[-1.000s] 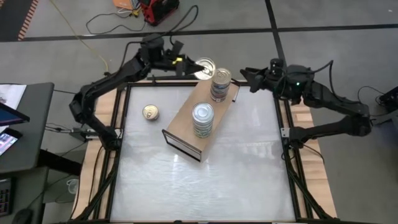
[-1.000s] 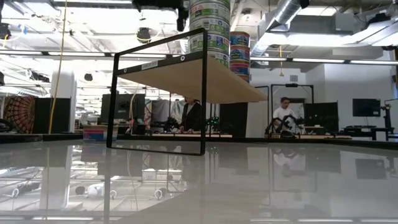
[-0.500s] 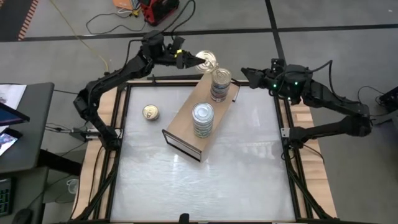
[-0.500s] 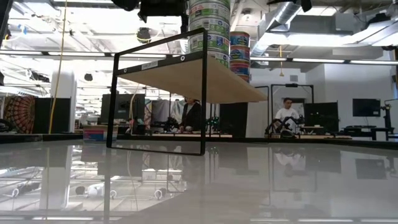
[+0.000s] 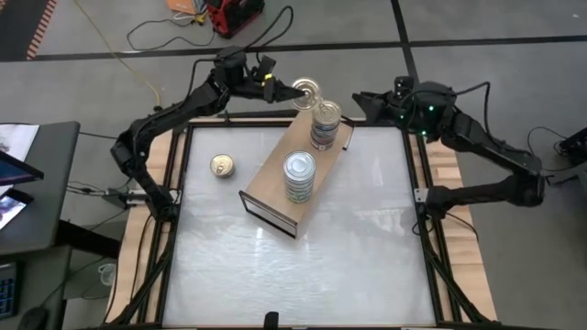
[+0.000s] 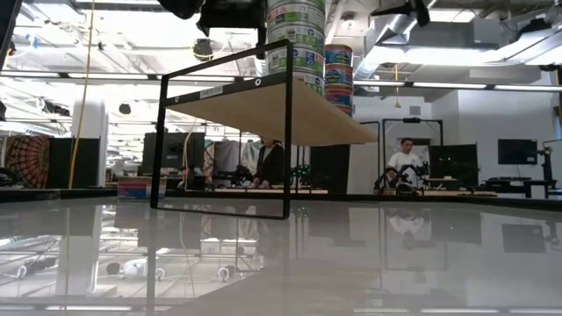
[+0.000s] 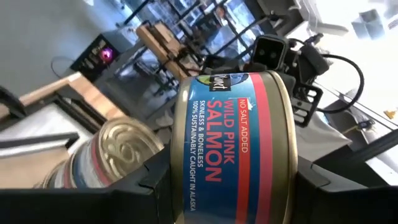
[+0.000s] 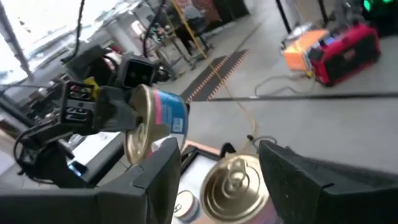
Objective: Stack canned seafood by type on shelf
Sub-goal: Stack the blue tuna can on top of the other blue tuna can
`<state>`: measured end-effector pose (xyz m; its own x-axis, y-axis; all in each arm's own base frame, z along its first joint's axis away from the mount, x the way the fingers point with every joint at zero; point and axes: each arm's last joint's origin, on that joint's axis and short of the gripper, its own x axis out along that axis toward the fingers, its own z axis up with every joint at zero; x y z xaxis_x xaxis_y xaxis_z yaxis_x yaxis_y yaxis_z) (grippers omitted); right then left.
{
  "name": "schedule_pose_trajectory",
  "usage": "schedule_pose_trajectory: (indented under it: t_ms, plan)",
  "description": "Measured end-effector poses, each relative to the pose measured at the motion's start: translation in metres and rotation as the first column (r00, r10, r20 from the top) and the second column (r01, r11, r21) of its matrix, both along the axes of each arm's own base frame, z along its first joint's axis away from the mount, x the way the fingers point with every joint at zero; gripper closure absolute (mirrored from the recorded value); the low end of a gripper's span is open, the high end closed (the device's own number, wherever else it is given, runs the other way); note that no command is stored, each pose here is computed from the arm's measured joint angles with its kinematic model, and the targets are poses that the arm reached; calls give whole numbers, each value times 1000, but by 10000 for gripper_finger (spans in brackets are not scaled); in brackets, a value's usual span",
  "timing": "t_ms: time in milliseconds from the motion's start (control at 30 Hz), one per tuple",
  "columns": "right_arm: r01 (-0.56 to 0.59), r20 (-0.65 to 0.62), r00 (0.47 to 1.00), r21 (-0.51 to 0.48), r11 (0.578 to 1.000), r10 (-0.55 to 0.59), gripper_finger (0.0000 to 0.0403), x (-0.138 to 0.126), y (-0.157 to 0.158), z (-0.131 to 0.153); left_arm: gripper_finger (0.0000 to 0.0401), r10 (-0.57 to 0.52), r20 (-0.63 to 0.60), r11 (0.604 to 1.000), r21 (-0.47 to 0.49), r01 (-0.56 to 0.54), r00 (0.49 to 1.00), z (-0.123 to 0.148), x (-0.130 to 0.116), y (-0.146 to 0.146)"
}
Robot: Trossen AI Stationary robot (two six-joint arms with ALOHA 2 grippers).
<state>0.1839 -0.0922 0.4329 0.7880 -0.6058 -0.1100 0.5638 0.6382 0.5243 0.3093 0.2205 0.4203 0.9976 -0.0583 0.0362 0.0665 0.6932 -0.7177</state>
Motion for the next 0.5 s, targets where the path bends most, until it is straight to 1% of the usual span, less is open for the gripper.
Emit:
schedule_pose_trajectory:
  t_ms: [133,500]
  plan:
    - [-21,18,1000,-61,998,22,163,-5,-6,6,216,27,11,1000,13,-27,1000,2,-1,0]
    - [-44,32,998,-66,997,47,163,-14,-27,6,216,56,12,998,-21,-55,998,2,1,-1]
